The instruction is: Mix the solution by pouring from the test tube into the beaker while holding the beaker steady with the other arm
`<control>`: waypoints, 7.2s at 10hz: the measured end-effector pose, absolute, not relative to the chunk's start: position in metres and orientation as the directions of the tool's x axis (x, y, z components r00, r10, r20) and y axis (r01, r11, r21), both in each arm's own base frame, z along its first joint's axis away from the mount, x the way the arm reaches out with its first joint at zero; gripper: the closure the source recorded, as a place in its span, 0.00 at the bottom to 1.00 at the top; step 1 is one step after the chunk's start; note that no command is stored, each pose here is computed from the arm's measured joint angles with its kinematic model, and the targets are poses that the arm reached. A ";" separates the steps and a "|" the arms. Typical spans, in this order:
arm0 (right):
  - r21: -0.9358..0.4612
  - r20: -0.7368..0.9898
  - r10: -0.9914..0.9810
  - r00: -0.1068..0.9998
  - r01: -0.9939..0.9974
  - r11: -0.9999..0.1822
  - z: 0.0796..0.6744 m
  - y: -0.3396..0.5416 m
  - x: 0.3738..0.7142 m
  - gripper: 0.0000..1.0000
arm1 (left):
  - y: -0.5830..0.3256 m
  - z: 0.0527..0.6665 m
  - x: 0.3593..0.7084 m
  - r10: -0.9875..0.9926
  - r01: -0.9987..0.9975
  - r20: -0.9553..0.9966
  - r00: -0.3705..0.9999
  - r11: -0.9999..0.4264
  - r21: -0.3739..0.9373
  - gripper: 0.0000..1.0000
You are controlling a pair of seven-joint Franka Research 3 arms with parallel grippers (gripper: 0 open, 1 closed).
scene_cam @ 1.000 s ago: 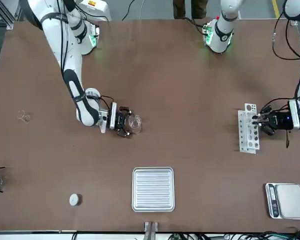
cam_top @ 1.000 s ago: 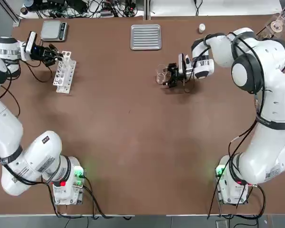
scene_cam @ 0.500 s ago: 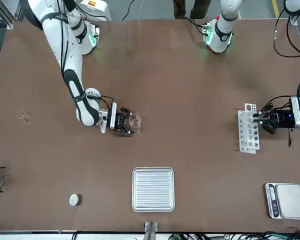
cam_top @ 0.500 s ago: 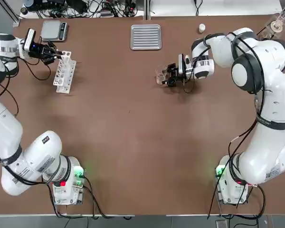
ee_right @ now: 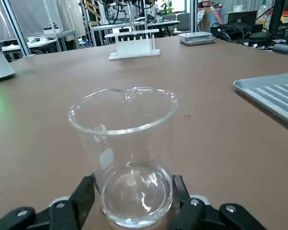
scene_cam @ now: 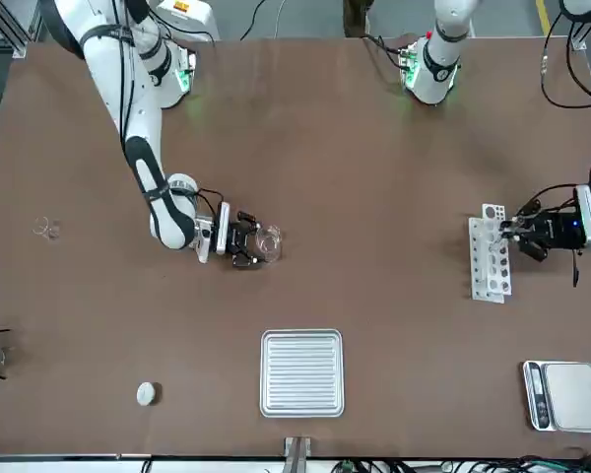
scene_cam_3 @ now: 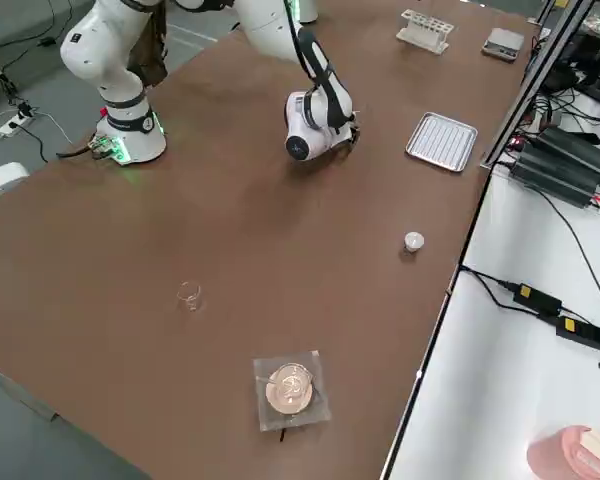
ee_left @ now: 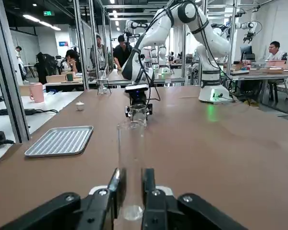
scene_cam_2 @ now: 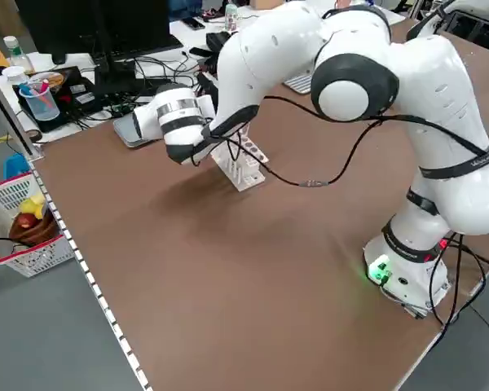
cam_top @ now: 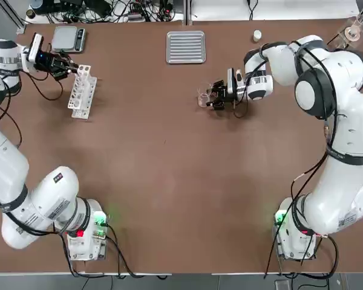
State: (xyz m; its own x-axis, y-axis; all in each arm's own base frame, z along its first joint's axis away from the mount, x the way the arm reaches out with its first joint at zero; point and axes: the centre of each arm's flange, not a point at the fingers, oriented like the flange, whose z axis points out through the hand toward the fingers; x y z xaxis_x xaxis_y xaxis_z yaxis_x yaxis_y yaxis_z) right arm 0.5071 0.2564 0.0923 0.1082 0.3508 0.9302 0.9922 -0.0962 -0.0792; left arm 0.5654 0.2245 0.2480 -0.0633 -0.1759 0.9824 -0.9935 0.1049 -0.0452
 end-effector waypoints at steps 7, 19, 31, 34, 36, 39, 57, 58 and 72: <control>-0.078 0.928 0.356 0.108 0.992 -0.099 0.092 0.256 0.507 0.28 | 0.224 0.283 0.567 -0.216 -0.994 0.974 -0.068 0.103 -0.047 0.78; -0.077 0.927 0.359 0.108 0.992 -0.100 0.092 0.255 0.507 0.28 | -0.003 0.338 0.643 -0.508 -0.987 0.861 -0.028 0.151 0.057 0.78; -0.076 0.927 0.360 0.108 0.992 -0.102 0.092 0.254 0.508 0.28 | -0.274 0.359 0.614 -0.669 -0.988 0.732 0.130 -0.023 0.154 0.78; -0.076 0.927 0.360 0.108 0.992 -0.103 0.092 0.254 0.508 0.28 | -0.342 0.361 0.589 -0.724 -0.986 0.671 0.158 -0.080 0.146 0.78; -0.076 0.926 0.360 0.108 0.992 -0.104 0.092 0.254 0.509 0.29 | -0.366 0.355 0.578 -0.768 -0.985 0.619 0.162 -0.091 0.145 0.78; -0.076 0.926 0.360 0.108 0.992 -0.104 0.092 0.254 0.509 0.29 | -0.400 0.344 0.565 -0.841 -0.993 0.528 0.117 -0.082 0.089 0.78; -0.075 0.927 0.360 0.108 0.992 -0.104 0.092 0.254 0.509 0.28 | -0.530 0.289 0.527 -0.970 -0.993 0.235 0.058 -0.080 -0.086 0.78; -0.075 0.927 0.360 0.108 0.992 -0.104 0.092 0.254 0.509 0.28 | -0.530 0.289 0.527 -0.970 -0.992 0.231 0.071 -0.093 -0.087 0.78; -0.075 0.926 0.361 0.108 0.992 -0.104 0.092 0.254 0.509 0.28 | -0.557 0.274 0.497 -0.997 -0.980 0.056 -0.053 0.041 -0.196 0.78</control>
State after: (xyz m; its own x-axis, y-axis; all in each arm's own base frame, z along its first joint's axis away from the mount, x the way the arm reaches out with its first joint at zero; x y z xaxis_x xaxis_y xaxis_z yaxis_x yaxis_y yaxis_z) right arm 0.5089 0.2536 0.0919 0.1078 0.3607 0.9264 0.9918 -0.1040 -0.0749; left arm 0.4966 -0.5574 0.2743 -0.0530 -0.9970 0.0562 -0.9798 0.0410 -0.1956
